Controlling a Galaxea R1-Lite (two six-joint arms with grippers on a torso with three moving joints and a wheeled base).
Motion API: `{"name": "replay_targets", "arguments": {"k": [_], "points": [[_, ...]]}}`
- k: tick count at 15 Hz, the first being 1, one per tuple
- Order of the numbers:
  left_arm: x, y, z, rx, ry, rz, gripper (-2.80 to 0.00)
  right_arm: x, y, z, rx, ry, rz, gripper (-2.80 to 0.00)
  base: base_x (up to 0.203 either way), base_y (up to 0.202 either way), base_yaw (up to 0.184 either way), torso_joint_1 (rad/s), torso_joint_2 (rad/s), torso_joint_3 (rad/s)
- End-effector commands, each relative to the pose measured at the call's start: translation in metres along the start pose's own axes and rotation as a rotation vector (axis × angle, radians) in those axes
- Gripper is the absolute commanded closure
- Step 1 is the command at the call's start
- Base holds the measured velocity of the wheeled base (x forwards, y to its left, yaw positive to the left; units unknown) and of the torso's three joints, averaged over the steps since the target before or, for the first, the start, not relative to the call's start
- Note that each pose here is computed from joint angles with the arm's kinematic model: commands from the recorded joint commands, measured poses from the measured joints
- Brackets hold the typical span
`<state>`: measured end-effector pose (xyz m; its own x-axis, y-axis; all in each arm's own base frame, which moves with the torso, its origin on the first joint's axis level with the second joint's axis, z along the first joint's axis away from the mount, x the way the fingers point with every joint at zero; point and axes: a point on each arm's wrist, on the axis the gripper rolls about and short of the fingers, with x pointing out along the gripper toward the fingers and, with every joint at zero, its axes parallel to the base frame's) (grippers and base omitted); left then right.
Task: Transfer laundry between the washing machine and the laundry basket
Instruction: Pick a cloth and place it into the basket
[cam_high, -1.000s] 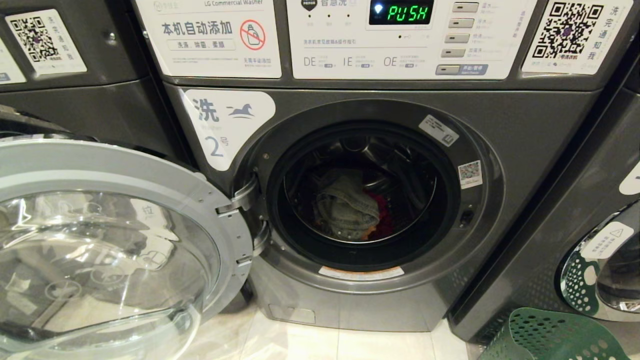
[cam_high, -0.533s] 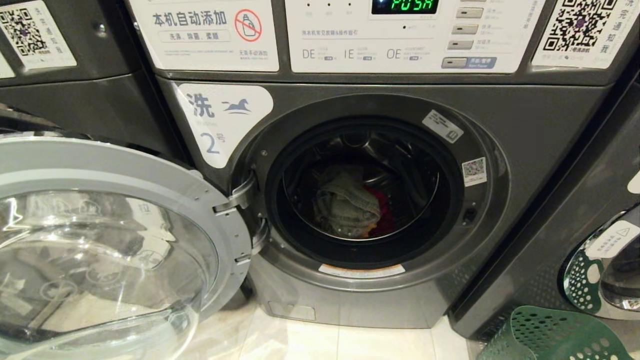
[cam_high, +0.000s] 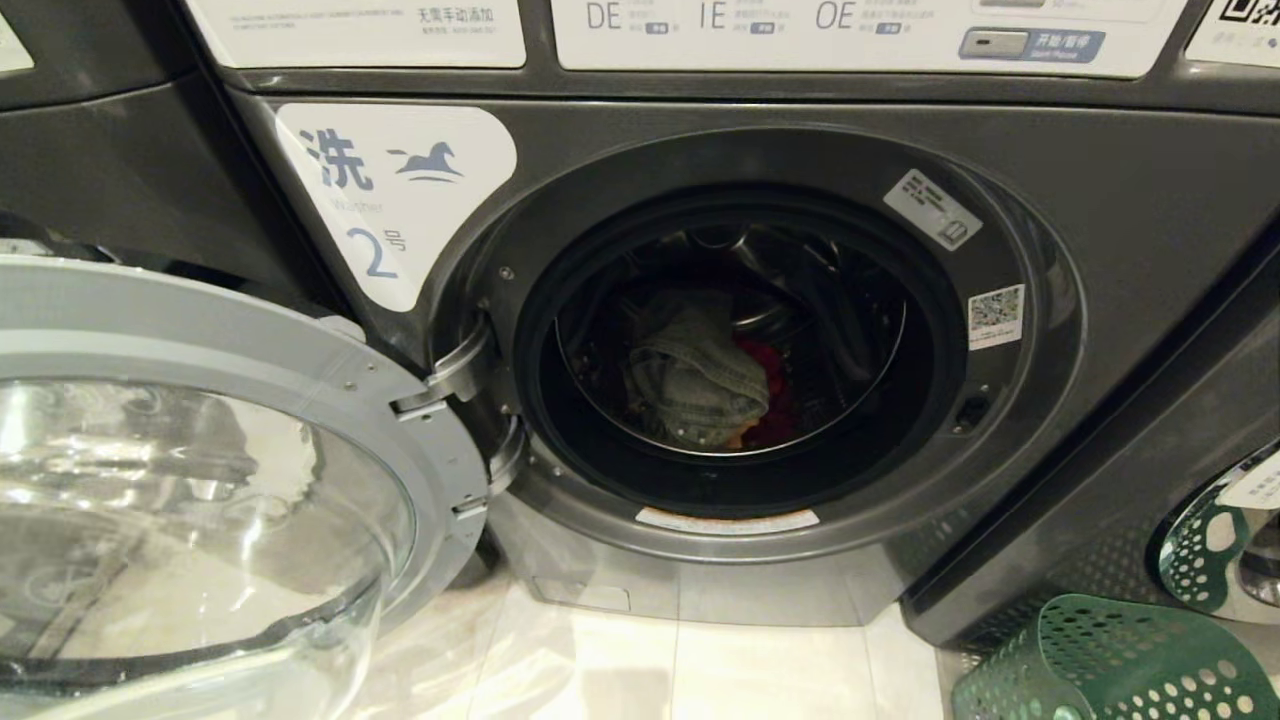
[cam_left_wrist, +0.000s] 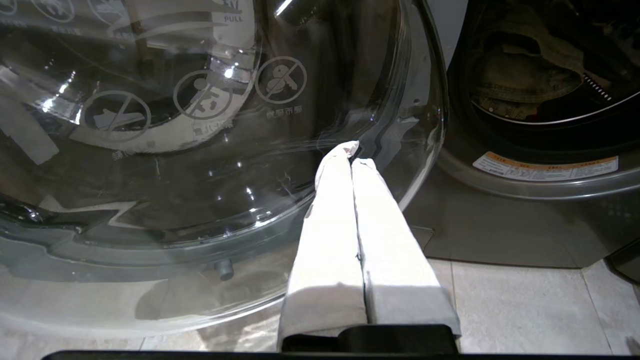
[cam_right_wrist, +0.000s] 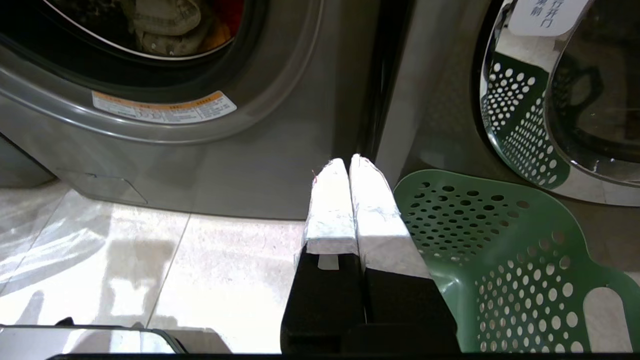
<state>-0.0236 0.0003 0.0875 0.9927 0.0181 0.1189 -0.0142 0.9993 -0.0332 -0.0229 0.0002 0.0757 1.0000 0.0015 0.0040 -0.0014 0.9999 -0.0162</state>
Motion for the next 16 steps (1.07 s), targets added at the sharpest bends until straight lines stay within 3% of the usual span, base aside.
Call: {"name": "replay_targets", "arguments": {"k": [1, 8, 11, 12, 14, 16], "points": [[0.002, 0.000, -0.011, 0.000, 0.040, 0.002, 0.00, 0.000, 0.000, 0.000, -0.001, 0.001, 0.002, 0.00, 0.000, 0.000, 0.000, -0.002, 0.00, -0.193], [0.002, 0.000, -0.011, 0.001, 0.041, 0.002, 0.00, 0.000, 0.000, 0.002, -0.035, -0.007, -0.004, 0.00, 0.000, 0.000, 0.000, 0.004, 0.00, -0.160], [0.002, 0.000, -0.011, 0.003, 0.041, 0.002, 0.00, -0.014, -0.001, 0.056, -0.106, -0.119, 0.002, 0.00, 0.000, 0.000, 0.000, -0.001, 0.00, -0.012], [0.002, 0.000, -0.011, 0.003, 0.041, 0.002, 0.00, -0.012, -0.001, 0.079, -0.111, -0.110, 0.013, 0.00, 0.000, 0.000, 0.000, 0.000, 0.00, 0.000], [0.002, 0.000, -0.011, 0.002, 0.041, 0.002, 0.00, 0.014, 0.000, 0.120, -0.113, -0.013, 0.091, 0.00, 0.000, 0.000, 0.000, 0.000, 0.00, 0.000], [0.002, 0.000, -0.011, 0.003, 0.041, 0.002, 0.00, 0.055, 0.003, 0.145, -0.100, 0.114, 0.276, 0.00, 0.000, 0.000, 0.000, 0.000, 0.00, 0.000]]}}
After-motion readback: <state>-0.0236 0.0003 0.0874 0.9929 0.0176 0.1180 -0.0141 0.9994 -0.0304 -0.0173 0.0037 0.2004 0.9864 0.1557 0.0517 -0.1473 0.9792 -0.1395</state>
